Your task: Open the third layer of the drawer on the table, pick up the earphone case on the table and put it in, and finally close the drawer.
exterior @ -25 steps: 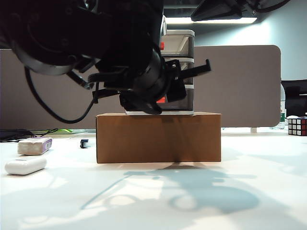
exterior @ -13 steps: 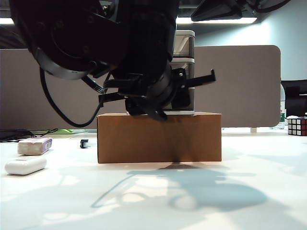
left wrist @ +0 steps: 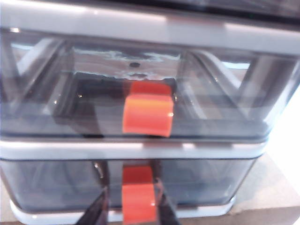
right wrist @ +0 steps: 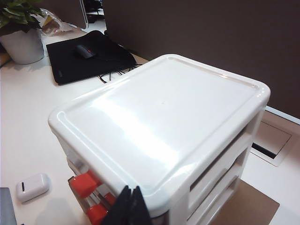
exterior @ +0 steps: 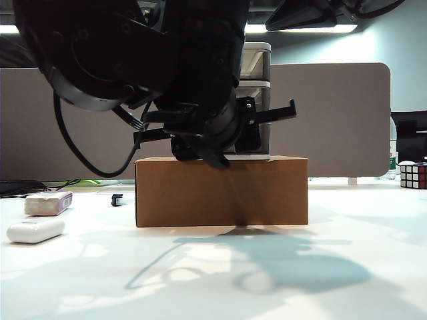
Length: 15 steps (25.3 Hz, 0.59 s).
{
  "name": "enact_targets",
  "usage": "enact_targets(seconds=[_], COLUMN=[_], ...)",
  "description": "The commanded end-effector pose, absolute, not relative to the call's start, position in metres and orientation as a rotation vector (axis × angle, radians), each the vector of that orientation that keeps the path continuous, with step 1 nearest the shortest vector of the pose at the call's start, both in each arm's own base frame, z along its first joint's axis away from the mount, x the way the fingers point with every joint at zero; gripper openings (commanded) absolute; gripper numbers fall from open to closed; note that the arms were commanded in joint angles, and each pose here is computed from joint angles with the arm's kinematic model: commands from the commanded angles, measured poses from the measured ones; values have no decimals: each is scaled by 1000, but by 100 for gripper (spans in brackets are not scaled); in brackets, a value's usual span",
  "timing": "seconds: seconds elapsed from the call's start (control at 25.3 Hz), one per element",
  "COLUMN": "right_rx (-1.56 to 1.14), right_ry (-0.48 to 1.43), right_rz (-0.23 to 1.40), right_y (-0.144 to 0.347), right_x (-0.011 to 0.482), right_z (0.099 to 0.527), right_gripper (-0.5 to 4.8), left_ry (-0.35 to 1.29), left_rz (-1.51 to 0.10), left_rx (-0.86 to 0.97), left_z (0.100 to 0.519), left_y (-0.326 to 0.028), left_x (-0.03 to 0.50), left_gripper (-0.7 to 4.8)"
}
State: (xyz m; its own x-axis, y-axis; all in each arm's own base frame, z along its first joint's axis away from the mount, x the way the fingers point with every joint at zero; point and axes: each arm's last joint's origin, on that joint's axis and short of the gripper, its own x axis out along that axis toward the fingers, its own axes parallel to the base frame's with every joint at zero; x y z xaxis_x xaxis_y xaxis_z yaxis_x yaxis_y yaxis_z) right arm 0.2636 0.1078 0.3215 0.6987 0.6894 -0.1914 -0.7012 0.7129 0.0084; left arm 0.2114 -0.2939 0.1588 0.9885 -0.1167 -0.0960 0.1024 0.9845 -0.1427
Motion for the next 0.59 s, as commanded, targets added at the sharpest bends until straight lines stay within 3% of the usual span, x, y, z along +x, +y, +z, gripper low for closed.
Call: enact_targets(seconds=[0.04, 0.2, 0.59], right_rx=[-72, -72, -74], right_ry=[166, 155, 182], right_rz=[784, 784, 816], right_y=[109, 110, 125], right_x=[263, 264, 275], right_z=[325, 325, 315], right_gripper=[-6, -6, -6], left_ry=[97, 97, 101], left_rz=[-103, -103, -124], left_rx=[-146, -147, -137], left_z=[162, 162, 161], left_y=[-294, -294, -299], left_x=[212, 212, 204], left_gripper=[88, -6, -6])
